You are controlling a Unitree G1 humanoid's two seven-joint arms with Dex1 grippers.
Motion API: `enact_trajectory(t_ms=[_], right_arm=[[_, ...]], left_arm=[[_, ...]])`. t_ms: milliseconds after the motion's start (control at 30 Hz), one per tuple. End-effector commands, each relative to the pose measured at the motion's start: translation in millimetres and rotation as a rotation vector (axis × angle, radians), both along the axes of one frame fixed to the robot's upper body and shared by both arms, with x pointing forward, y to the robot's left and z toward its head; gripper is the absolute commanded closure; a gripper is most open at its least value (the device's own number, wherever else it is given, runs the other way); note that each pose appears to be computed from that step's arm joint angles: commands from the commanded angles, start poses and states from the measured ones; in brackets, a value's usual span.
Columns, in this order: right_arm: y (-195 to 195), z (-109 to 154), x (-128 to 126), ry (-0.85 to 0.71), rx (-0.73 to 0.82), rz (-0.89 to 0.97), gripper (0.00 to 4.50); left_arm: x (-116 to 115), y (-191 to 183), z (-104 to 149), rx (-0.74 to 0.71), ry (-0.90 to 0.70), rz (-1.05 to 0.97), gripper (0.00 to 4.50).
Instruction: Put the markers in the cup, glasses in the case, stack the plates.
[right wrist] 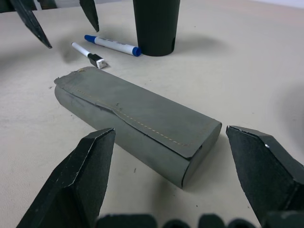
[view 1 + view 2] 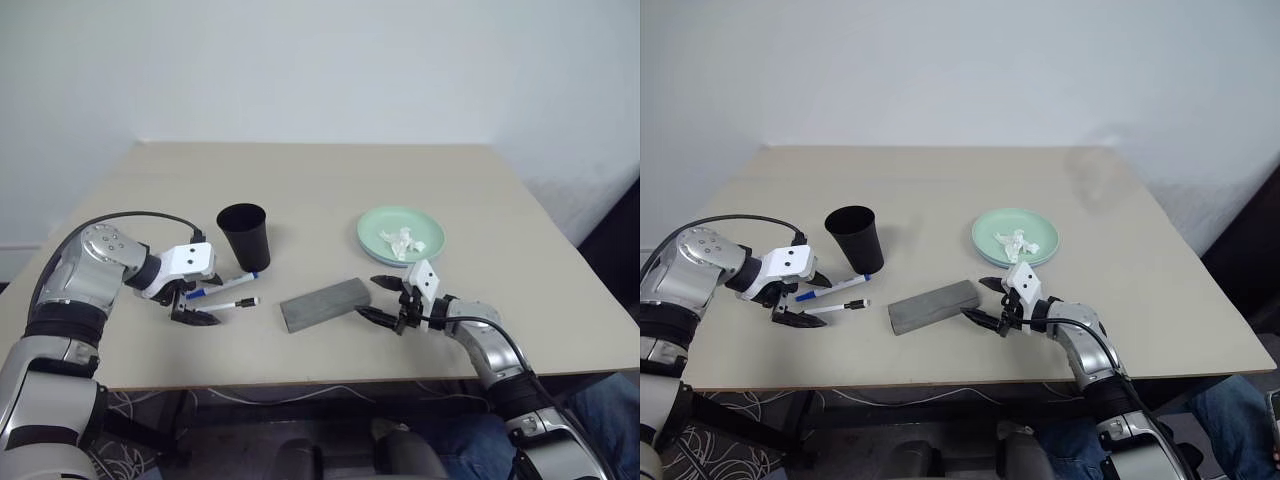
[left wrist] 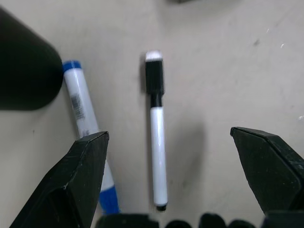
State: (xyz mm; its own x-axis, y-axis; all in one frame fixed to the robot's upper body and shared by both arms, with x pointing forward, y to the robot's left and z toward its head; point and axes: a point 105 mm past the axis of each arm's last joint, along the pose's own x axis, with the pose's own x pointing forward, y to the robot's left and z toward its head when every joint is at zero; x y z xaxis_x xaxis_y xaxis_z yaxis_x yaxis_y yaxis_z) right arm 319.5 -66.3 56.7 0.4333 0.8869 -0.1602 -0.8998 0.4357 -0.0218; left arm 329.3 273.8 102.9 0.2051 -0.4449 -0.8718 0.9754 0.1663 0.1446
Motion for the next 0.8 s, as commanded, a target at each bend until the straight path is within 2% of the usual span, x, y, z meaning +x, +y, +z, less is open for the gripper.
enact_trajectory(t_ms=[33,367,800], right_arm=[[2.9,16.8,5.7,-0.061,0.014,0.017,0.43],[1.3,18.1,7.0,-0.062,0.005,0.022,0.43],[-0.2,17.1,5.8,-0.058,0.007,0.007,0.43]], left_arm=[[8.8,-2.0,8.4,0.023,-0.035,-0.021,0.04],[22.0,-17.7,-8.3,0.069,-0.008,-0.052,0.04],[17.8,-11.5,-26.7,0.172,0.053,-0.087,0.04]])
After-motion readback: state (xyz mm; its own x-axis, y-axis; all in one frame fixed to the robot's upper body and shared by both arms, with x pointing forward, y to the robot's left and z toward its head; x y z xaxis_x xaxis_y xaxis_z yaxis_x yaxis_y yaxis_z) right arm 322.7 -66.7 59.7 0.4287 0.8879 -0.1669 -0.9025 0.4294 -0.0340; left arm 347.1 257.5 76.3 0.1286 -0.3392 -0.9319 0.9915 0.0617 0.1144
